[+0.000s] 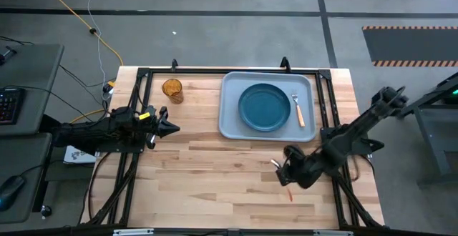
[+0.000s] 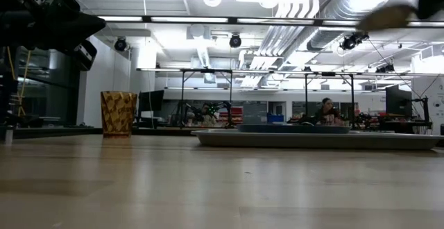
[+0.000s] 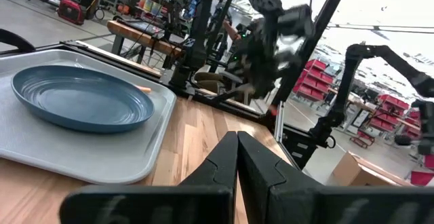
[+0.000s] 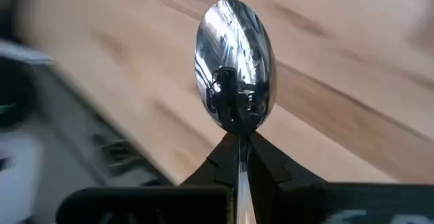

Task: Pick and place plate/cup/fork/spoon on tray
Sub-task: Put the orange spoon on the blue tray to the right of the blue plate

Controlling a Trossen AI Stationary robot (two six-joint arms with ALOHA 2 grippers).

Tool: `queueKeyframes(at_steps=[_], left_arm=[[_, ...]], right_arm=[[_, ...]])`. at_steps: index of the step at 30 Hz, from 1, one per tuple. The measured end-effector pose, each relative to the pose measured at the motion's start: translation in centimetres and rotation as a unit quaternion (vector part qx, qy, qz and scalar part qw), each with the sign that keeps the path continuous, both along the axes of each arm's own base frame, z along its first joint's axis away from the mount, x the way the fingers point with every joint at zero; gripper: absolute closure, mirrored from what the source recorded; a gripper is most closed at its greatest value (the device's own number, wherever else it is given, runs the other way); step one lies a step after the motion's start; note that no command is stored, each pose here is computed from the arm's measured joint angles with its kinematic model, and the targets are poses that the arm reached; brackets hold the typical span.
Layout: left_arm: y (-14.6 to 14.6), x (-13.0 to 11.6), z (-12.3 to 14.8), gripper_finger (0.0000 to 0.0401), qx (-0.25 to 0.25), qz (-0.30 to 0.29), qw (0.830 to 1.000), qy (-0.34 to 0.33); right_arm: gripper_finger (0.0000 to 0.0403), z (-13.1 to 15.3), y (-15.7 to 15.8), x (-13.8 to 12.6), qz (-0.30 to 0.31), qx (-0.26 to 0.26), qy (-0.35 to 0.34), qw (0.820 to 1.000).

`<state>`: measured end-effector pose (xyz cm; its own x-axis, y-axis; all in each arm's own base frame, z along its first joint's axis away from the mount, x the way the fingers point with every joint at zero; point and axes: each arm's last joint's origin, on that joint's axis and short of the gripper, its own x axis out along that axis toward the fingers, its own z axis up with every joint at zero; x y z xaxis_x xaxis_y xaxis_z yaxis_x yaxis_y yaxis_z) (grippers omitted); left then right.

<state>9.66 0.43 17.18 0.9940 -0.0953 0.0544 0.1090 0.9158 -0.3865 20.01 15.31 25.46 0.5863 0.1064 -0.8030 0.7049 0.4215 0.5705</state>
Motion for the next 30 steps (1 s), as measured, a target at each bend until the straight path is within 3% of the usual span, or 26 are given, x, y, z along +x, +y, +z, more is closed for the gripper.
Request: queueKeyframes(at_steps=[4,8,13,18,23,26,28,30], left_arm=[[0.0,0.0,0.2,0.0401,0.008,0.001,1.0,-0.012],[0.0,0.0,0.5,0.0401,-0.034,-0.002,0.999,-0.024],[0.0,-0.2,1.4,0.0401,-0.065,-0.007,0.996,-0.064],[0.0,-0.5,2.5,0.0401,-0.12,-0.02,0.986,-0.118],[0.4,-0.7,3.1,0.0401,-0.162,0.038,0.973,-0.158],[0.7,-0.6,3.3,0.039,-0.206,0.074,0.962,-0.164],[0.7,-0.3,3.5,0.037,-0.227,0.08,0.959,-0.152],[0.8,0.2,4.0,0.0341,-0.243,0.086,0.956,-0.137]], right_arm=[[0.0401,2.1,-0.5,1.0,0.026,-0.02,-0.114,0.993],[0.0402,2.6,-1.2,3.4,0.069,-0.039,-0.176,0.981],[0.0402,3.3,-3.2,7.6,0.14,-0.044,-0.284,0.948],[0.0402,3.5,-6.4,11.8,0.185,-0.049,-0.413,0.89],[0.0402,4.0,-9.8,14.7,0.178,-0.058,-0.566,0.803],[0.0403,4.1,-11.4,15.5,0.154,-0.061,-0.629,0.76],[0.0403,4.1,-12.2,15.7,0.142,-0.068,-0.653,0.741],[0.0403,4.4,-12.9,15.8,0.138,-0.077,-0.66,0.735]])
